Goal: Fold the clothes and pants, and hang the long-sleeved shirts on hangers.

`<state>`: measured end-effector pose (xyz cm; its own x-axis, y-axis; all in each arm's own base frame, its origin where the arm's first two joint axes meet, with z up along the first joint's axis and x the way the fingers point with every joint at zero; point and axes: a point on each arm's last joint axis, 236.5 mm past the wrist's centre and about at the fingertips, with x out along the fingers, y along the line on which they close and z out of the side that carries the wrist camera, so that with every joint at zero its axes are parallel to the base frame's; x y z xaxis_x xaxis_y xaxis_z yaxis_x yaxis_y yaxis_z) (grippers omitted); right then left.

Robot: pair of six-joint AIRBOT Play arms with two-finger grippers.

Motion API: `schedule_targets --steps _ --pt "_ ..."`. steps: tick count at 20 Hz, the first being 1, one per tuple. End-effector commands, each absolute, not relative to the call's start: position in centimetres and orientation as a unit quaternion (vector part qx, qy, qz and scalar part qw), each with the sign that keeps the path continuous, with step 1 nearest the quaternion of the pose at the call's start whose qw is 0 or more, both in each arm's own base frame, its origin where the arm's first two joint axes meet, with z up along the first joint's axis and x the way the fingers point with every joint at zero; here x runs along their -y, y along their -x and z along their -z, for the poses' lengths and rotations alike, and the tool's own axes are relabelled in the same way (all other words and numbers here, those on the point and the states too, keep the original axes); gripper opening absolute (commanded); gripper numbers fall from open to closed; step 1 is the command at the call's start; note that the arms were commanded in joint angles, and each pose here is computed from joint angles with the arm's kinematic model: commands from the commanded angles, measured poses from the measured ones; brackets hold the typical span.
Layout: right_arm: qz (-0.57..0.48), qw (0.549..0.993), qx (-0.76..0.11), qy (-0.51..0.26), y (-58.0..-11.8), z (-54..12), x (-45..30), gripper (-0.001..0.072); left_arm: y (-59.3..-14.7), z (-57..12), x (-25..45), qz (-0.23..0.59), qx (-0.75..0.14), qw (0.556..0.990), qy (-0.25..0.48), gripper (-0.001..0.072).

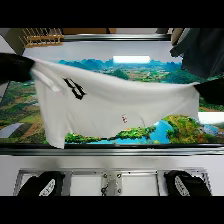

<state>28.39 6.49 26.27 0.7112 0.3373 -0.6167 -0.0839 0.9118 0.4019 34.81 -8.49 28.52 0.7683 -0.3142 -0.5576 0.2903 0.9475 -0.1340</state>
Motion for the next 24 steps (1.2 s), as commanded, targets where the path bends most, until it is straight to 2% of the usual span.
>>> schedule_targets --steps 1,2,3,4,5,7,9,16,20,22,24 --pt "-0.106 0.859 -0.461 -0.197 -28.5 -19.4 -6.6 0.0006 -37.8 -15.7 8.6 0.151 -0.438 0.886 0.037 0.0008" --pt "-0.1 0.846 -0.482 -0.205 -28.8 -17.2 -6.5 0.0006 -39.0 -12.1 8.6 0.145 -0.468 0.871 0.044 0.0008" --pt "-0.093 0.833 -0.501 -0.214 -29.2 -14.9 -6.5 0.0006 -40.2 -9.3 8.7 0.14 -0.49 0.859 0.051 0.005" --pt "-0.086 0.824 -0.515 -0.222 -29.6 -13.0 -6.3 0.0006 -41.4 -7.1 9.2 0.142 -0.507 0.848 0.068 0.0404" --pt "-0.079 0.815 -0.525 -0.23 -30.0 -11.2 -6.2 0.0006 -42.4 -6.0 9.6 0.138 -0.52 0.837 0.097 0.0626" --pt "-0.071 0.802 -0.543 -0.237 -30.5 -9.2 -6.1 0.0006 -44.1 -6.0 10.8 0.149 -0.53 0.818 0.167 0.0627" --pt "-0.07 0.798 -0.549 -0.238 -30.7 -8.7 -6.1 0.0006 -43.7 -6.5 11.7 0.166 -0.535 0.803 0.203 0.0628" --pt "-0.071 0.802 -0.543 -0.236 -30.9 -8.9 -6.0 0.0007 -30.4 5.4 17.6 0.178 -0.659 0.711 0.168 0.0628" --pt "-0.071 0.802 -0.544 -0.236 -30.9 -8.9 -6.0 0.0006 -28.6 10.0 20.4 0.161 -0.682 0.692 0.172 0.0627" --pt "-0.071 0.802 -0.544 -0.236 -30.9 -8.9 -6.0 0.0006 -28.8 10.1 22.4 0.169 -0.69 0.674 0.204 0.0627" --pt "-0.071 0.802 -0.544 -0.236 -30.9 -8.9 -6.0 0.0006 -29.3 10.0 24.0 0.183 -0.688 0.672 0.204 0.0627"
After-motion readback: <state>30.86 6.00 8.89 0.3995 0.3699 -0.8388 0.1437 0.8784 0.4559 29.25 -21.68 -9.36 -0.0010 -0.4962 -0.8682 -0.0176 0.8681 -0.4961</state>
